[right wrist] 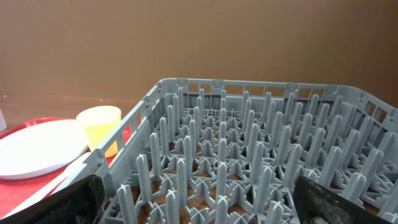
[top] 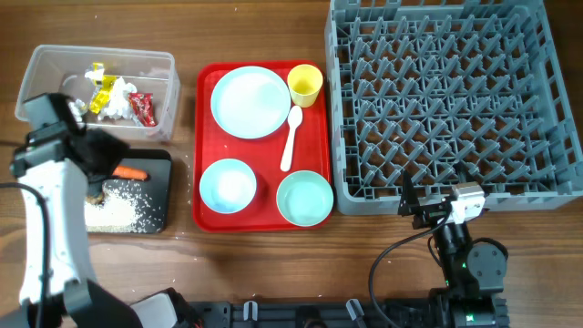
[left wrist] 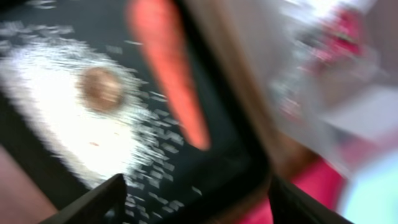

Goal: Sort waste into correct bins and load items into the dishwasher rack
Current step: 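Tip the brown ball from the green bowl onto the black tray, then return the green bowl to the red tray with left gripper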

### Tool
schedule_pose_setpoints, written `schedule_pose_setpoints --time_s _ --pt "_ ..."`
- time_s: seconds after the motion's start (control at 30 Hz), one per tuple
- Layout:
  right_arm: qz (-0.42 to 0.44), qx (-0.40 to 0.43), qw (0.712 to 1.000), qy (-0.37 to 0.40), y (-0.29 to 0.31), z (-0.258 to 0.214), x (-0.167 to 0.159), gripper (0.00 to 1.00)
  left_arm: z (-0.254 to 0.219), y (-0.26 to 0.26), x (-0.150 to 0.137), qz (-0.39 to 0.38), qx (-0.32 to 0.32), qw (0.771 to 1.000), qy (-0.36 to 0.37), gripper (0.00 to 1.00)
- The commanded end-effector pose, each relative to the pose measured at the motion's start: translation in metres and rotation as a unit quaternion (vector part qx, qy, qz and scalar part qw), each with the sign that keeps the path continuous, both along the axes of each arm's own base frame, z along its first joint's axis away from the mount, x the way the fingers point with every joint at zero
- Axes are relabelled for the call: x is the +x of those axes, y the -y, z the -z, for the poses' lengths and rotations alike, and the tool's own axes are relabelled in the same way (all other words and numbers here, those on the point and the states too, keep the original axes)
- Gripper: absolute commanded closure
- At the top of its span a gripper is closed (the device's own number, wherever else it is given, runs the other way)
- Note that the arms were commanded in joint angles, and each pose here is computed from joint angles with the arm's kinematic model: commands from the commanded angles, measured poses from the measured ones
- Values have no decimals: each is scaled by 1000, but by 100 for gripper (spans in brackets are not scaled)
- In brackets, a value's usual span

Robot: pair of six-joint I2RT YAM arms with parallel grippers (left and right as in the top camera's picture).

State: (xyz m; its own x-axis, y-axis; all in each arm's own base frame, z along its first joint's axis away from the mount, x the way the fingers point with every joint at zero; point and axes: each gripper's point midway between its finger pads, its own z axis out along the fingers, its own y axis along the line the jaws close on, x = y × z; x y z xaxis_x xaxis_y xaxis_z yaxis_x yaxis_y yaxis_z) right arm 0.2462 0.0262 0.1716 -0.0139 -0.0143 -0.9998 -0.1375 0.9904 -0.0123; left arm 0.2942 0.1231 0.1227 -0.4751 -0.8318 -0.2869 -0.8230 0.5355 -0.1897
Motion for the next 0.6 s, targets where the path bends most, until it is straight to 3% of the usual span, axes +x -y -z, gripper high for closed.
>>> schedule_pose_setpoints --time_s 0.0,0.33,0.57 --pt "0 -6 1000 3 0 -1 0 0 -25 70 22 114 -22 992 47 25" --pt "0 -6 1000 3 0 -1 0 0 -6 249 12 381 -34 924 25 21" --pt "0 -6 1000 3 0 -1 0 1 9 307 19 439 -40 896 48 23"
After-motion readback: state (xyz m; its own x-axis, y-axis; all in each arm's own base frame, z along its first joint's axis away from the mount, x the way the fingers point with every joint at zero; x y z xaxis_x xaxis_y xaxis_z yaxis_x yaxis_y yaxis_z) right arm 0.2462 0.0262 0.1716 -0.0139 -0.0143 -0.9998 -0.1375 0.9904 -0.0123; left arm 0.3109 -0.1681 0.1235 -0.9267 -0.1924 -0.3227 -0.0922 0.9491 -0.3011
